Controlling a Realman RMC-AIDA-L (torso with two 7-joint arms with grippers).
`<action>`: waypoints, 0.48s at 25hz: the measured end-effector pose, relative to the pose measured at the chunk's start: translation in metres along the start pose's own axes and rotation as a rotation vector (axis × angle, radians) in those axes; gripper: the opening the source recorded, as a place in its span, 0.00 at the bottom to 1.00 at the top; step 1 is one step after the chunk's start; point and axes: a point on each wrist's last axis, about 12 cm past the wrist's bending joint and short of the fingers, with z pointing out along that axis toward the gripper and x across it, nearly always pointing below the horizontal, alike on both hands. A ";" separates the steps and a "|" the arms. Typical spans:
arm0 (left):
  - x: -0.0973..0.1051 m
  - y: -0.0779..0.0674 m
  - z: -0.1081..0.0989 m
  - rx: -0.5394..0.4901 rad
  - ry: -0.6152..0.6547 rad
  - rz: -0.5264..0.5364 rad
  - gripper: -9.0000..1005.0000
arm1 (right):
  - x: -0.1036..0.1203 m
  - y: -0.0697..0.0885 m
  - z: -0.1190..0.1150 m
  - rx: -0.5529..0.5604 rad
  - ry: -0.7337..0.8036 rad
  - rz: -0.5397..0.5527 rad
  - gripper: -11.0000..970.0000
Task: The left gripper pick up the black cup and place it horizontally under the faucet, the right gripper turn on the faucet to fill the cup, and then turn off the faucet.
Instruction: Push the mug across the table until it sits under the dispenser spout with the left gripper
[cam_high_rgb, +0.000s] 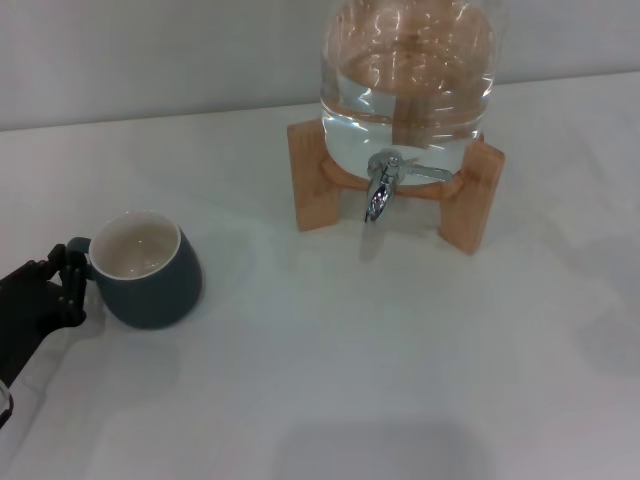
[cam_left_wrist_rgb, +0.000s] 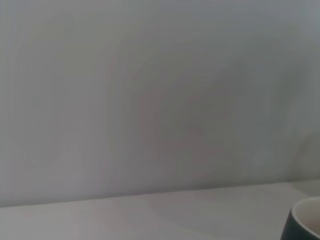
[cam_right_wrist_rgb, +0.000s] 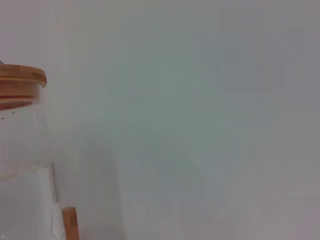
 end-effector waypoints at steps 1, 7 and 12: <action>0.000 0.000 0.000 0.003 0.001 0.010 0.15 | 0.000 0.000 0.000 0.002 -0.002 0.000 0.88; 0.001 -0.001 0.002 0.009 0.020 0.065 0.15 | -0.001 0.000 0.000 0.002 -0.005 0.001 0.88; 0.001 -0.002 0.003 0.016 0.020 0.075 0.13 | -0.001 0.000 0.000 0.002 -0.005 0.001 0.88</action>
